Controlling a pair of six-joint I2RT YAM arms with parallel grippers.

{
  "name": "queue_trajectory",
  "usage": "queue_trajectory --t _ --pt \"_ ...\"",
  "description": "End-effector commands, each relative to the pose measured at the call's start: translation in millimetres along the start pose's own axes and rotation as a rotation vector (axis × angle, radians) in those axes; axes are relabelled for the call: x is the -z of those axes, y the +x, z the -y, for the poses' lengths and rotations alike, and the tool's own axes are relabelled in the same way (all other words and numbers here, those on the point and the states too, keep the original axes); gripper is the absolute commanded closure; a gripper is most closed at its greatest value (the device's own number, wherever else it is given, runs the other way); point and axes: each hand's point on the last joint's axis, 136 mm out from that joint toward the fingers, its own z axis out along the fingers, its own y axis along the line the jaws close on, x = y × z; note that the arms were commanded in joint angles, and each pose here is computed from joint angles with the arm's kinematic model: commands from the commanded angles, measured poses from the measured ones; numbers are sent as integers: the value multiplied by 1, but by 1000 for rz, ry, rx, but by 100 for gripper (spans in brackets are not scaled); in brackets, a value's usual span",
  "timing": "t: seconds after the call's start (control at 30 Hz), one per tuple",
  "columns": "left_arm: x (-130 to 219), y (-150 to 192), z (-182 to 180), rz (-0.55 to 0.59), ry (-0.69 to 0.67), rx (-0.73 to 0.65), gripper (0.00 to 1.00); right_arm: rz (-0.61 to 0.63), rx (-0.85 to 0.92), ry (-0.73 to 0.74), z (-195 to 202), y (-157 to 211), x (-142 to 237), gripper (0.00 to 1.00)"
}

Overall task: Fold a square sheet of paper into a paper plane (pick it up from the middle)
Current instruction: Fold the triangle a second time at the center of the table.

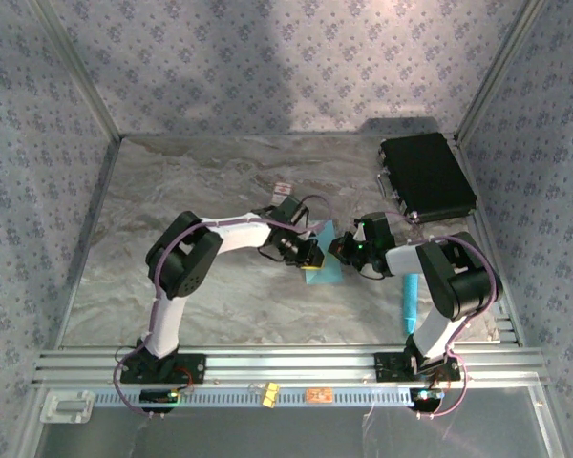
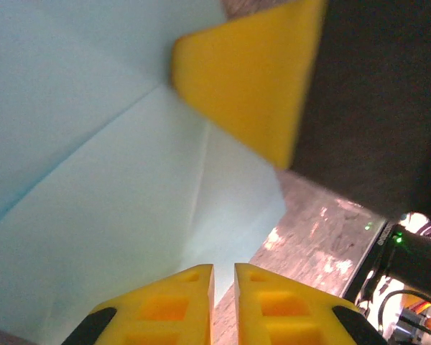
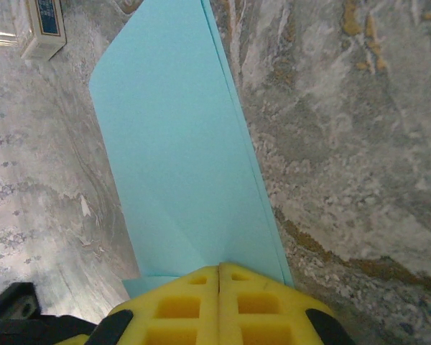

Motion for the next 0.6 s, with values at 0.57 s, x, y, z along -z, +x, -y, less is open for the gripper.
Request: queue_trajectory --t 0.57 --pt "33 0 11 101 -70 -89 82 -31 -20 96 19 12 7 92"
